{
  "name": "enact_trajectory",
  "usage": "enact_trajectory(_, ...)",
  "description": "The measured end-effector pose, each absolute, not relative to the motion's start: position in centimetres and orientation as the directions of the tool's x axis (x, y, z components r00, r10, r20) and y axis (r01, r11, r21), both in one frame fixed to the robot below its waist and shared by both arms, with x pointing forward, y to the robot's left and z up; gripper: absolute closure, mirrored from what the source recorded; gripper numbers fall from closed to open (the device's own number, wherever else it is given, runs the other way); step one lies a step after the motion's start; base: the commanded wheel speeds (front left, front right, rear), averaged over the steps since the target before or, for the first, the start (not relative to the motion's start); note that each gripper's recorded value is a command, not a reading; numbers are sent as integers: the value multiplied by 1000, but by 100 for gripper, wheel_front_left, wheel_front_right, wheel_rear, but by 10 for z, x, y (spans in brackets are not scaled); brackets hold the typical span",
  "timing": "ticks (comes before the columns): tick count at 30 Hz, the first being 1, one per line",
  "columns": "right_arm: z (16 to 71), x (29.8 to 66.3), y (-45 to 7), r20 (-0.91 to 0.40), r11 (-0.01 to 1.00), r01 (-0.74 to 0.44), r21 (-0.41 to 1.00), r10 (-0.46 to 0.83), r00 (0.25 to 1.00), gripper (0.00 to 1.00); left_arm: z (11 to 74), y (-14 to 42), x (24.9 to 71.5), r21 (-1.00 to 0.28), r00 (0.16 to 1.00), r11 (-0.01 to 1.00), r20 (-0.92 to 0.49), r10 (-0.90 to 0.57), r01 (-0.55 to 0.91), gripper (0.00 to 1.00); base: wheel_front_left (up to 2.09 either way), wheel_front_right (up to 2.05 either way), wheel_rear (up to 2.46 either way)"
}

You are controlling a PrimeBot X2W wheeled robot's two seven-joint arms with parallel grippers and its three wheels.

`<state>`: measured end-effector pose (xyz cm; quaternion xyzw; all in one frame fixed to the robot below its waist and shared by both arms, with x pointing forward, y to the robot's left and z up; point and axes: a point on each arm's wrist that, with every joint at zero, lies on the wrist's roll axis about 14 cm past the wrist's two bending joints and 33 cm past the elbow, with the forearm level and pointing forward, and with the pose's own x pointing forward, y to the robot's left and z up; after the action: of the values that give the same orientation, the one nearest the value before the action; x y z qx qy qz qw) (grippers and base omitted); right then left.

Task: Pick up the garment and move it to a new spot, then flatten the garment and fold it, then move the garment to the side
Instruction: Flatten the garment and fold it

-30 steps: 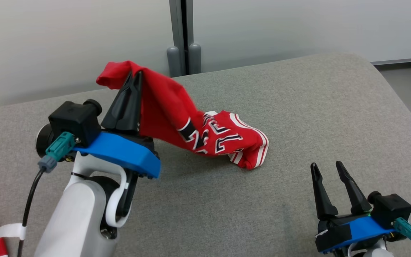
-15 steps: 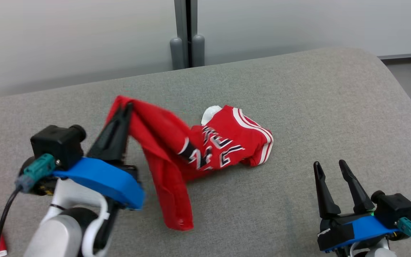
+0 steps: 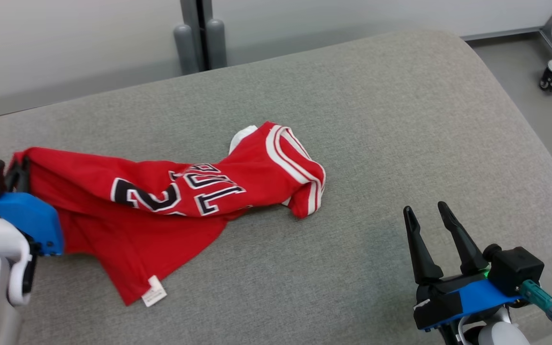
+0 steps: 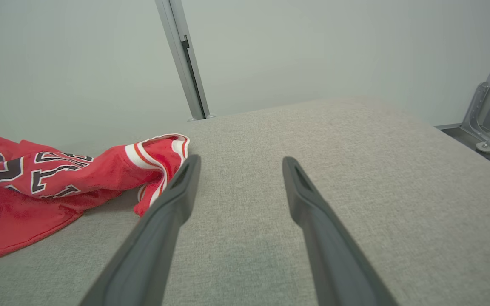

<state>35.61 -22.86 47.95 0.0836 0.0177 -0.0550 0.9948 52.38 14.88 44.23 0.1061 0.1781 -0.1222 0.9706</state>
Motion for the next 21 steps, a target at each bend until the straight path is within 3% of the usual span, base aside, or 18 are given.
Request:
enact_trajectory(5, 476, 353, -233, -57, 979, 129, 160, -121, 991, 0, 450, 152, 546, 188, 929, 947, -315, -192, 259, 100, 0, 0, 0)
enact_trajectory(6, 475, 352, -233, -61, 978, 132, 160, -123, 991, 0, 452, 148, 551, 168, 932, 949, -294, -211, 267, 58, 0, 0, 0)
enact_trajectory(7, 475, 352, -233, -61, 978, 131, 161, -123, 991, 0, 450, 146, 551, 150, 929, 951, -298, -218, 271, 0, 0, 0, 0)
enact_trajectory(21, 484, 370, -214, -19, 980, 62, 188, -60, 998, 0, 456, 130, 509, -23, 948, 966, -186, -258, 258, 0, 0, 0, 0)
